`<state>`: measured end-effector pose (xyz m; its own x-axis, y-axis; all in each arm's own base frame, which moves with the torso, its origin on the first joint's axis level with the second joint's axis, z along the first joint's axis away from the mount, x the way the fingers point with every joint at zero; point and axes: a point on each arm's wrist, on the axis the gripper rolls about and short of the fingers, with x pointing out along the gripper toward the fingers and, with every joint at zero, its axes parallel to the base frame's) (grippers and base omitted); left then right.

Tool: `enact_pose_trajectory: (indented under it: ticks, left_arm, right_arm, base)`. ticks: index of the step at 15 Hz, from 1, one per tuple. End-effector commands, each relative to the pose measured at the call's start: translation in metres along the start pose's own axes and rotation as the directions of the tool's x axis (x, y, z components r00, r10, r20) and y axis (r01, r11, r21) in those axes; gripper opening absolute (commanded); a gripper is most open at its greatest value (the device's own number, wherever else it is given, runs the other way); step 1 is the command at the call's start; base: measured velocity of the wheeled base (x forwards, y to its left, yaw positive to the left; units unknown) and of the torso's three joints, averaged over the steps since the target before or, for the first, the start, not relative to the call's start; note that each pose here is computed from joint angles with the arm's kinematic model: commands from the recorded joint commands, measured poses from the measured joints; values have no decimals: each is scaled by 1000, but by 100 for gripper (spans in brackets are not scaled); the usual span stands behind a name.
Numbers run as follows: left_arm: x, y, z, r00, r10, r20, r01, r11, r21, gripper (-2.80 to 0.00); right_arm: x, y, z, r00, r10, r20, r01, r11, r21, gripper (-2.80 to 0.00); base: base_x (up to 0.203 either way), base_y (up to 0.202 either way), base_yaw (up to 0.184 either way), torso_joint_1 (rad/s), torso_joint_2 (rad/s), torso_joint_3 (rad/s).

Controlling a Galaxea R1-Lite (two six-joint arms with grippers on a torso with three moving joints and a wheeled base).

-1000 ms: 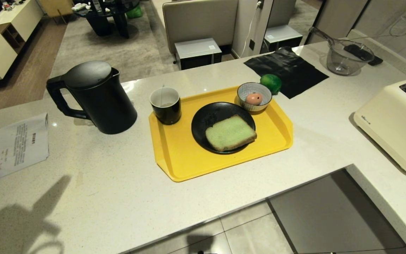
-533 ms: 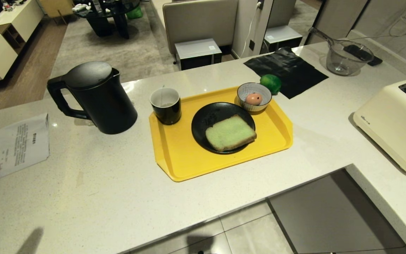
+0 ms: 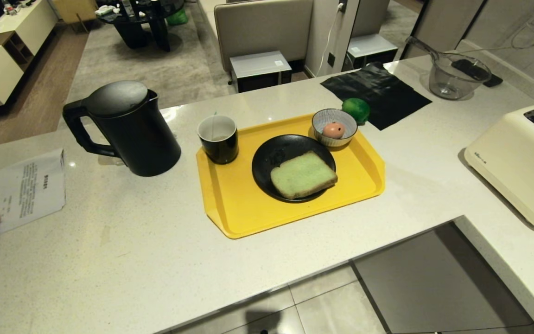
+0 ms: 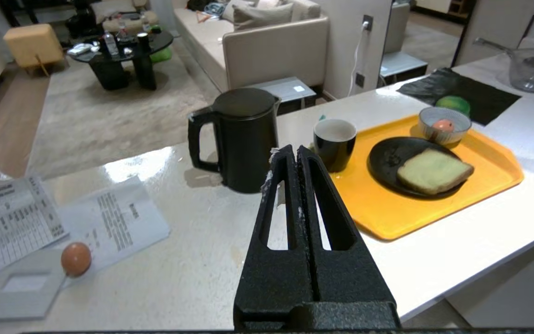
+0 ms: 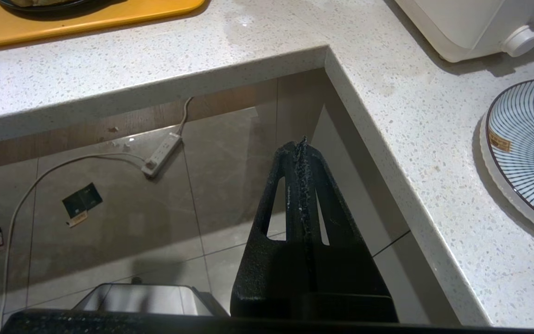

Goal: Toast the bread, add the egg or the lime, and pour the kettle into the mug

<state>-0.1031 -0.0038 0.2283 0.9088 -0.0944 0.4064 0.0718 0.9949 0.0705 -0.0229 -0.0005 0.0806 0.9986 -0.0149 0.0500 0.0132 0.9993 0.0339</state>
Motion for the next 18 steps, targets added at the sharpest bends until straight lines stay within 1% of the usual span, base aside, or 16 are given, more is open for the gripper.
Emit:
enact_pose_trajectory:
  ticks: [1, 4, 6, 9, 10, 12, 15, 17, 18]
  left_arm:
    - [-6, -1, -34, 998, 40, -41, -39, 999, 22, -280]
    - [8, 0, -75, 991, 62, -121, -59, 998, 32, -280]
    - [15, 1, -102, 988, 81, -133, -75, 996, 51, -280]
    - [18, 1, -139, 983, 119, -142, -105, 990, 97, -280]
    - [18, 1, -146, 981, 119, -151, -102, 989, 111, -280]
    - [17, 0, -153, 969, 110, -223, -87, 990, 111, -280]
    - [13, -1, -167, 929, 95, -357, -63, 993, 100, -280]
    - [11, -2, -172, 913, 49, -406, -17, 997, 80, -280]
    - [10, -3, -174, 906, 37, -422, -6, 997, 74, -280]
  right_arm:
    - [1, 0, -6, 1000, 0, -21, 0, 1000, 0, -280]
    - [1, 0, -6, 1000, -1, -21, 1, 1000, -1, -280]
    - [1, 0, -6, 1000, -1, -21, 1, 1000, 0, -280]
    - [1, 0, -5, 1000, -1, -20, 1, 1000, 0, -280]
    - [1, 0, -6, 1000, -1, -21, 1, 1000, 0, -280]
    - [1, 0, -6, 1000, -1, -21, 1, 1000, 0, -280]
    - [1, 0, -6, 1000, -1, -21, 1, 1000, -1, -280]
    - [1, 0, -6, 1000, -1, -21, 1, 1000, -1, -280]
    - [1, 0, -5, 1000, -1, -21, 1, 1000, -1, -280]
  base:
    - [0, 0, 0, 0, 0, 0]
    - [0, 0, 0, 0, 0, 0]
    - [0, 0, 0, 0, 0, 0]
    - [0, 0, 0, 0, 0, 0]
    - [0, 0, 0, 0, 0, 0]
    - [0, 0, 0, 0, 0, 0]
    - [0, 0, 0, 0, 0, 0]
    - [0, 0, 0, 0, 0, 0]
    - [0, 0, 0, 0, 0, 0]
